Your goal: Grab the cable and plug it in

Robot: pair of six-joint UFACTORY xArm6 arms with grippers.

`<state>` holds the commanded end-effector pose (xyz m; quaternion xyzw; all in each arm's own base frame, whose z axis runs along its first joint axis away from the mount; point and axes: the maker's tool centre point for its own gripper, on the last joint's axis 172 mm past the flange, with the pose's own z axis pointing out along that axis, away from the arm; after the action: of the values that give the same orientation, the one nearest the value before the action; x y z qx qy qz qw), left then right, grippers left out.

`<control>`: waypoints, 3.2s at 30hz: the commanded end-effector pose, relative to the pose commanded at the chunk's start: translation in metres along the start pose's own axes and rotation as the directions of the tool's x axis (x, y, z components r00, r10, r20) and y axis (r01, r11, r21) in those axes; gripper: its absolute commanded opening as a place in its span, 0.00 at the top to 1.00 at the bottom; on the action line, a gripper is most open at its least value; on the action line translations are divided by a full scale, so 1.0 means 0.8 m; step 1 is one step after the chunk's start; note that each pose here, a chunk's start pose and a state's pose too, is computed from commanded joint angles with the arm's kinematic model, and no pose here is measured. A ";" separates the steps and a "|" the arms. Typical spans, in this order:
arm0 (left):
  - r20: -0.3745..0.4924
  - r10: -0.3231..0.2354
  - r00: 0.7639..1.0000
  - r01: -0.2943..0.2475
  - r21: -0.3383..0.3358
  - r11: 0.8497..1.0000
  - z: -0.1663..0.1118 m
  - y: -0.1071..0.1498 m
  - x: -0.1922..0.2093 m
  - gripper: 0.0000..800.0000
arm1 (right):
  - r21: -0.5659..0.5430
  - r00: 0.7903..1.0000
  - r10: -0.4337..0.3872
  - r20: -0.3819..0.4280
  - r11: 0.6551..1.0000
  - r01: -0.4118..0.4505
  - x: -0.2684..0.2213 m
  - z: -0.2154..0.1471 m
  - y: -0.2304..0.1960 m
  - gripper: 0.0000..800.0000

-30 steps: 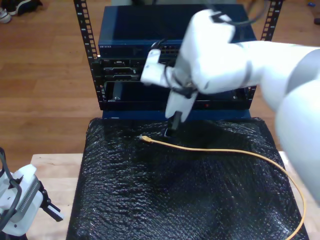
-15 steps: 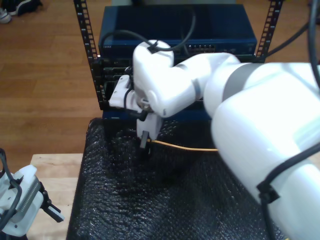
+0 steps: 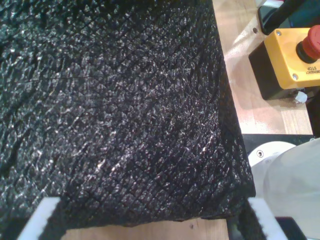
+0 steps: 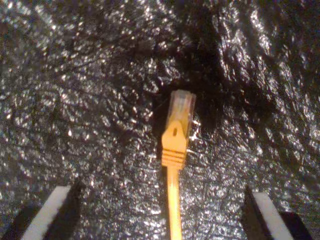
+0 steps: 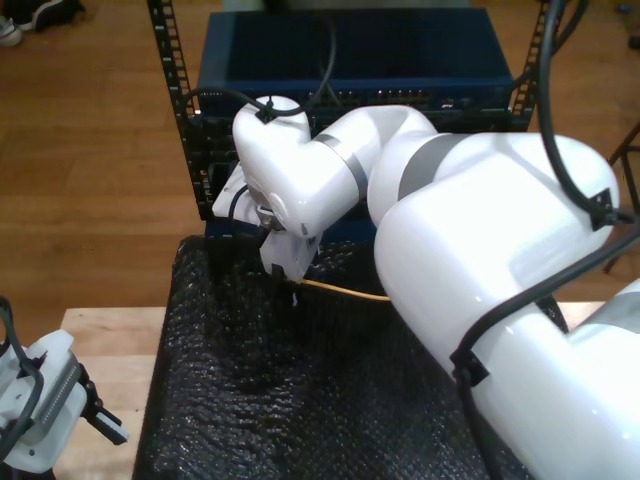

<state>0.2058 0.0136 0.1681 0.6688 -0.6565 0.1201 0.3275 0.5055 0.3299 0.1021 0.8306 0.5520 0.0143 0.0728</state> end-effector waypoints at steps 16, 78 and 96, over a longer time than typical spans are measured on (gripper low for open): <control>-0.001 0.000 1.000 0.000 -0.001 1.000 0.000 0.000 0.000 0.00 | -0.010 1.000 -0.005 0.022 1.000 0.005 0.000 0.017 0.005 0.42; -0.026 0.007 1.000 -0.007 0.011 1.000 -0.002 -0.005 0.011 0.00 | -0.057 0.931 -0.364 0.012 0.929 0.364 -0.051 -0.056 0.007 0.99; -0.135 0.093 0.987 -0.088 0.042 0.995 -0.011 -0.047 0.117 0.00 | 0.069 0.899 -0.376 -0.225 0.914 0.399 -0.176 -0.112 -0.030 0.99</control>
<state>0.2540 -0.0584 0.2197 0.6345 -0.6598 0.1921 0.3537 0.4191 0.2193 0.1952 0.7007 0.7107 0.0544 -0.0307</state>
